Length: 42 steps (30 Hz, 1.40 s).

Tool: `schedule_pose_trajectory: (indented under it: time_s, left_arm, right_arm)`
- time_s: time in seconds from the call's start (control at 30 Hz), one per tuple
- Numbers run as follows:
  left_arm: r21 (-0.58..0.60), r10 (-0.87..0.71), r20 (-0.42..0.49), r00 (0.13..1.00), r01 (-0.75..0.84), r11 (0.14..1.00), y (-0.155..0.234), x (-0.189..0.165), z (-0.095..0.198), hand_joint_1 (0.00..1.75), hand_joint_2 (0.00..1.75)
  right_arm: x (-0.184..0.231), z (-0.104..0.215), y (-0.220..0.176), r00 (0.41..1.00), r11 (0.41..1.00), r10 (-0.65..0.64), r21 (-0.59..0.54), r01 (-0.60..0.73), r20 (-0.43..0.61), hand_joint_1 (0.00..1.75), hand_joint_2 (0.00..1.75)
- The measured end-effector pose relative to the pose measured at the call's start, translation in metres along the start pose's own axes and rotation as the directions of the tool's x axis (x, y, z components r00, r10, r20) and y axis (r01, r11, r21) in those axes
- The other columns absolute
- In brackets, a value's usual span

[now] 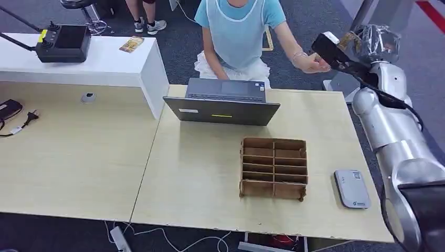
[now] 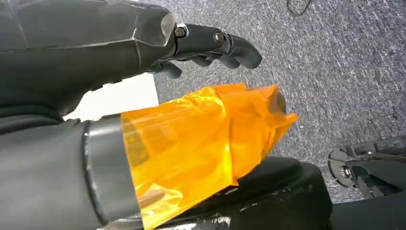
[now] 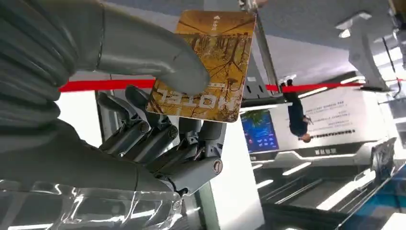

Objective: Pass the card to the sensor for recognition and then transmit it.

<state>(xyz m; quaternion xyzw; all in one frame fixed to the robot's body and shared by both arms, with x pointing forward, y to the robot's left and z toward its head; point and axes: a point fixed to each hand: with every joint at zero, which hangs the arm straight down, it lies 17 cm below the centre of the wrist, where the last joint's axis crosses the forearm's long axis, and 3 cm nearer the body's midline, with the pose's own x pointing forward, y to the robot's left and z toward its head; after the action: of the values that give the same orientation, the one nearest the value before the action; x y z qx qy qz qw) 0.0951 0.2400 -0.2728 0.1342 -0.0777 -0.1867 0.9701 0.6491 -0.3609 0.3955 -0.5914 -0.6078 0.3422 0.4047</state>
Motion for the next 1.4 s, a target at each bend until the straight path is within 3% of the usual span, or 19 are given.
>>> schedule_pose_trajectory:
  time_s: [0.2,0.3,0.47,0.6,0.8,1.03,1.4]
  left_arm:
    - [0.003,0.008,-0.004,1.0,-0.008,1.0,-0.001,-0.006,0.0,0.0,0.0]
    - [0.006,0.016,-0.008,1.0,-0.016,1.0,-0.001,-0.008,0.0,0.0,0.0]
    - [0.01,0.022,-0.013,1.0,-0.022,1.0,-0.001,-0.009,0.0,0.0,0.0]
    - [0.011,0.022,-0.023,0.999,-0.022,1.0,-0.001,-0.011,0.0,0.0,0.0]
    - [0.012,0.024,-0.023,0.999,-0.024,1.0,-0.001,-0.011,0.0,0.0,0.0]
    - [0.017,0.035,-0.024,0.999,-0.035,0.999,0.001,-0.011,0.0,0.0,0.0]
    - [0.023,0.059,-0.019,0.998,-0.058,0.998,0.005,-0.014,-0.002,0.0,0.0]
  right_arm:
    - [-0.005,0.01,-0.017,0.942,0.942,-0.334,-0.052,0.333,-0.025,1.75,1.75]
    - [-0.01,0.014,-0.016,0.866,0.867,-0.498,-0.031,0.497,-0.048,1.75,1.75]
    - [-0.018,0.02,-0.012,0.756,0.758,-0.651,-0.001,0.652,-0.075,1.75,1.75]
    - [-0.022,0.031,-0.001,0.622,0.622,-0.777,0.035,0.782,-0.093,1.75,1.75]
    - [-0.038,0.051,0.014,0.47,0.464,-0.874,0.076,0.883,-0.122,1.75,1.75]
    - [-0.059,0.082,0.032,0.333,0.312,-0.928,0.145,0.939,-0.165,1.75,1.75]
    - [-0.086,0.129,0.051,0.317,0.261,-0.928,0.265,0.928,-0.195,1.75,1.75]
